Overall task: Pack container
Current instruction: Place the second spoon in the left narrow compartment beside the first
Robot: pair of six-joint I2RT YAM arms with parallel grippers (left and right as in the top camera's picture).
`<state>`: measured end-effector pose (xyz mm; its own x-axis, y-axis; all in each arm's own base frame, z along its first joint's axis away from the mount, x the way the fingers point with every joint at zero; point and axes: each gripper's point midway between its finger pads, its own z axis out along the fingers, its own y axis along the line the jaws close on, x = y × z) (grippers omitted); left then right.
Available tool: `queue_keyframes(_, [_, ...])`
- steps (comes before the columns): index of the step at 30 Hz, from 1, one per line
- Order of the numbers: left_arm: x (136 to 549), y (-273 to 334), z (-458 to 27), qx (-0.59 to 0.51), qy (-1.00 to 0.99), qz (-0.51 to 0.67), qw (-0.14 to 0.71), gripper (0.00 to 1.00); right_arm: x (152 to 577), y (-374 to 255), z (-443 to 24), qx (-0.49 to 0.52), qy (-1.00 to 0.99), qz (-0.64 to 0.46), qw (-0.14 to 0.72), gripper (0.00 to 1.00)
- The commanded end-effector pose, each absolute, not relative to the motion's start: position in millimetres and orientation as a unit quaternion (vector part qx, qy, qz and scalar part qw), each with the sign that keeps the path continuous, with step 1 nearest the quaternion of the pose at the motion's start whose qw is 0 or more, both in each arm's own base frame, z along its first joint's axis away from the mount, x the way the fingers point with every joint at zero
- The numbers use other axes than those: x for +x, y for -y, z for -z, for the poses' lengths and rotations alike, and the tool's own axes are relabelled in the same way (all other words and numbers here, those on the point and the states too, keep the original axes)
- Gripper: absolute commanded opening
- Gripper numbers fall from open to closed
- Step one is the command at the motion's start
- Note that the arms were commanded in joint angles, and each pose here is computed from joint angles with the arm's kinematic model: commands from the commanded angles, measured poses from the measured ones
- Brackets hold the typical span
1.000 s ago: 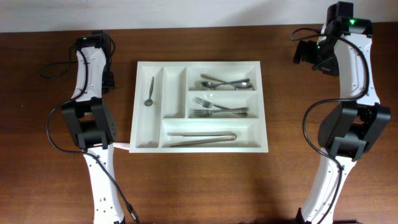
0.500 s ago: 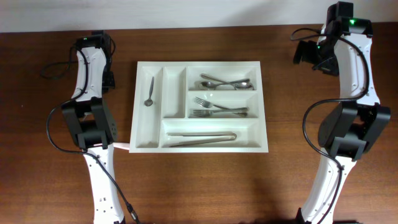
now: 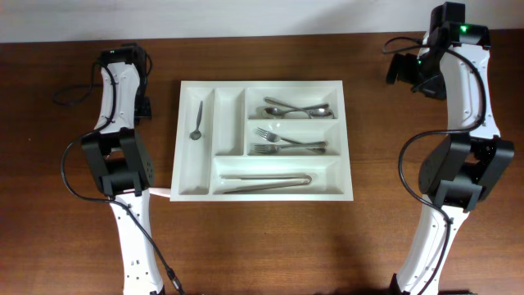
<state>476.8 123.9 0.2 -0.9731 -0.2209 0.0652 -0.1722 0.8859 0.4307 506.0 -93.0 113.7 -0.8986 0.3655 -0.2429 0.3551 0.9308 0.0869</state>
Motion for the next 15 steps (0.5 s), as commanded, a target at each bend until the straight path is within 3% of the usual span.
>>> queue_keyframes(1, [458, -114, 36, 0.102, 0.972, 0.180, 0.112, 0.02, 508, 95, -137, 0.190, -0.969, -0.020, 0.155, 0.99])
queue_keyframes(15, [509, -90, -101, 0.135, 0.983, 0.105, -0.069, 0.02, 508, 95, -137, 0.190, -0.969, -0.020, 0.155, 0.99])
